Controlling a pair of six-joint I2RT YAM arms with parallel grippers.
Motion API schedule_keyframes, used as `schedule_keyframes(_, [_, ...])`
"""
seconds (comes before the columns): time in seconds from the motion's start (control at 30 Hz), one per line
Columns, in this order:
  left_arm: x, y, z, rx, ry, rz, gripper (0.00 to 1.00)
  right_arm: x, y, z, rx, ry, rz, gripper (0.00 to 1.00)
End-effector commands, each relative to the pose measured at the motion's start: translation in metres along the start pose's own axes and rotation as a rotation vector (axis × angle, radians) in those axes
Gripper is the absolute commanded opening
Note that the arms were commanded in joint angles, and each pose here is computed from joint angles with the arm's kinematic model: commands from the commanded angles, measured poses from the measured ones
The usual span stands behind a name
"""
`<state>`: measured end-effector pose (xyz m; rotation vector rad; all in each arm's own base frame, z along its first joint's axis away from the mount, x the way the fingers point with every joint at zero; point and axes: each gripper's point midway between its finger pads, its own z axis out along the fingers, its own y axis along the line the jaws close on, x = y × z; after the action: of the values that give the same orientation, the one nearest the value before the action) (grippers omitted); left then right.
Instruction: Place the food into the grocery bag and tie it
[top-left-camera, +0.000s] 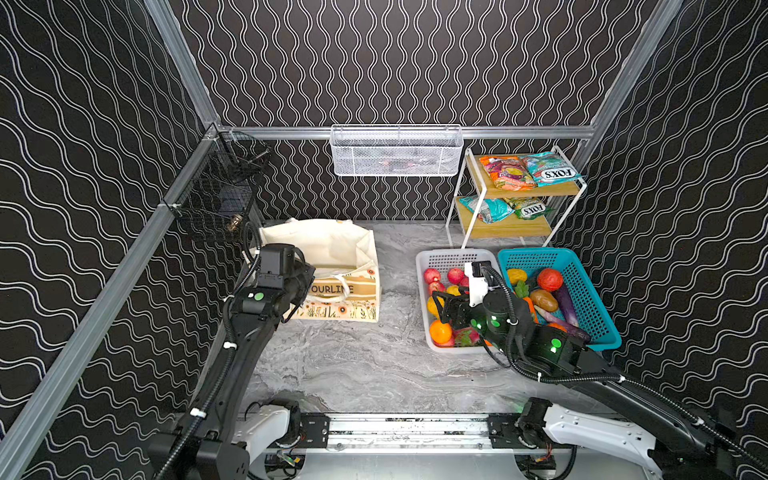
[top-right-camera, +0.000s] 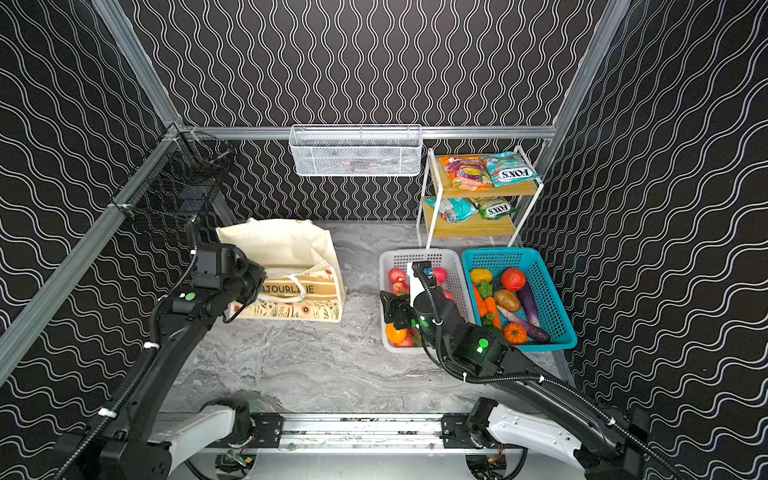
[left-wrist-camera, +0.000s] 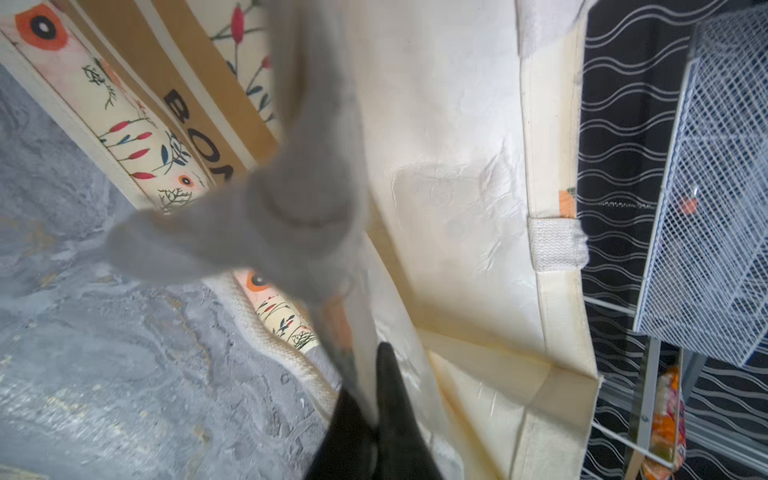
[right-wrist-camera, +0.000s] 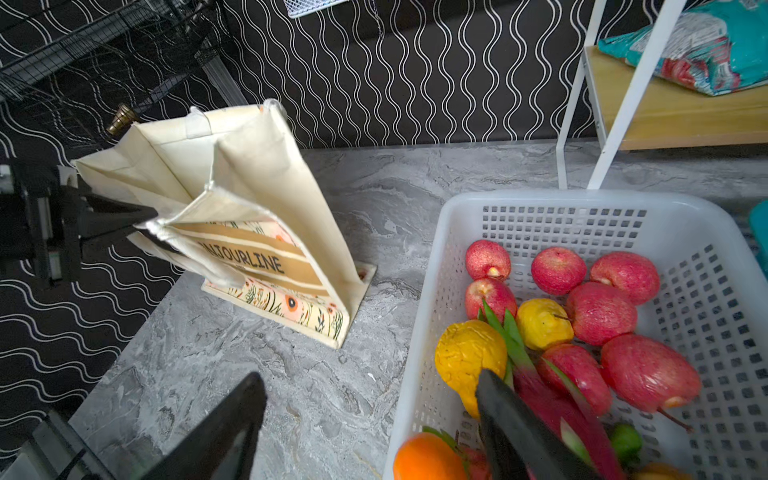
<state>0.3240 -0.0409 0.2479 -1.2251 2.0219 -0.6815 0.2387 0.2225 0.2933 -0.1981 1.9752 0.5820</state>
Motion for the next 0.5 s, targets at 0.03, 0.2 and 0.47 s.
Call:
schedule_keyframes(0.03, [0.030,0.011,-0.016,0.008,0.150,0.066,0.00,-0.012,0.000,-0.011,0.001,-0.018,0.004,0.80])
schedule_keyframes(0.2, [0.051,0.018,-0.037,0.033,0.256,0.121,0.00,-0.032,0.010,-0.018,-0.025,-0.041,-0.014,0.79])
schedule_keyframes(0.47, [0.072,0.033,-0.066,0.019,0.380,0.326,0.00,-0.046,0.038,-0.017,-0.108,0.017,-0.064,0.79])
